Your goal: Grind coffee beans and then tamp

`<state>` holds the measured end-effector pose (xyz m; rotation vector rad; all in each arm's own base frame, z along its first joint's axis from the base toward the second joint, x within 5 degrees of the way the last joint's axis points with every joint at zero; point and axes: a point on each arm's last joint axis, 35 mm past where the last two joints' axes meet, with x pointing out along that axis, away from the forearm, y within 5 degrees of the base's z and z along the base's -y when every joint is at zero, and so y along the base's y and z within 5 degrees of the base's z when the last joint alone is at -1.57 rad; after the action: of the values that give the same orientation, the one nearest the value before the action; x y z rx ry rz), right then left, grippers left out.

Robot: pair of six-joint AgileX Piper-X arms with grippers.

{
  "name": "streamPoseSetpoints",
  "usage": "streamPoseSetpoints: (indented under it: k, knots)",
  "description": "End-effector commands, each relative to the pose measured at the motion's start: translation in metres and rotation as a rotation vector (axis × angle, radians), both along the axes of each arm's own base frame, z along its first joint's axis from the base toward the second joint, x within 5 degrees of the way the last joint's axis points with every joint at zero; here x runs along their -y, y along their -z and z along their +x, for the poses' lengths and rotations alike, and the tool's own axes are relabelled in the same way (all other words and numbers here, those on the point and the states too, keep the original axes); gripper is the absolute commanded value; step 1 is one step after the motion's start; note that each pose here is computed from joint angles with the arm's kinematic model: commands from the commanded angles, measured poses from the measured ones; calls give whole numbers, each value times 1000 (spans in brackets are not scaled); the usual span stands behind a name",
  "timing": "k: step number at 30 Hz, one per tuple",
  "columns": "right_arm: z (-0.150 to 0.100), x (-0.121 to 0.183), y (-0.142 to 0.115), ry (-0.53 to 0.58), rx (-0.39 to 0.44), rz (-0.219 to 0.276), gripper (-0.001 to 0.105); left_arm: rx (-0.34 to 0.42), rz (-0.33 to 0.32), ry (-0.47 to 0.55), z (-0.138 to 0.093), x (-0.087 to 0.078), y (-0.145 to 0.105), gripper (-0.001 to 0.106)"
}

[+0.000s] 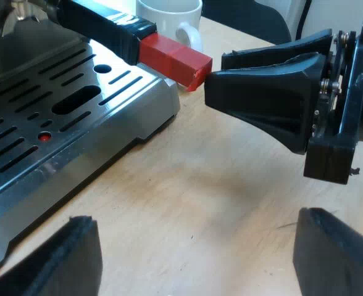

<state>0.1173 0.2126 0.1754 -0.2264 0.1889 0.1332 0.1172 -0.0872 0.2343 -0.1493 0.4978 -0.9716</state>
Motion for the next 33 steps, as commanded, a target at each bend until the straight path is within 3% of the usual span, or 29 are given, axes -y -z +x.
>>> streamPoseSetpoints:
  k: [1, 11, 15, 25, 33]
  knots:
    - [4, 1, -5, 72, 35, 12, 36, 1, -9, 12, 0, 1, -2, 66]
    - [-5, -3, -4, 18, 27, 0, 36, 0, -8, 12, 0, 1, -1, 66]
    - [-16, -8, -3, -38, 31, -47, 36, 0, -8, 12, 0, 1, -1, 66]
    - [-38, -16, -6, -109, 52, -70, 36, -11, -2, 12, -1, 1, 0, 66]
    - [-51, -14, -37, -102, 101, -85, 36, -46, 18, 12, -2, 0, 4, 66]
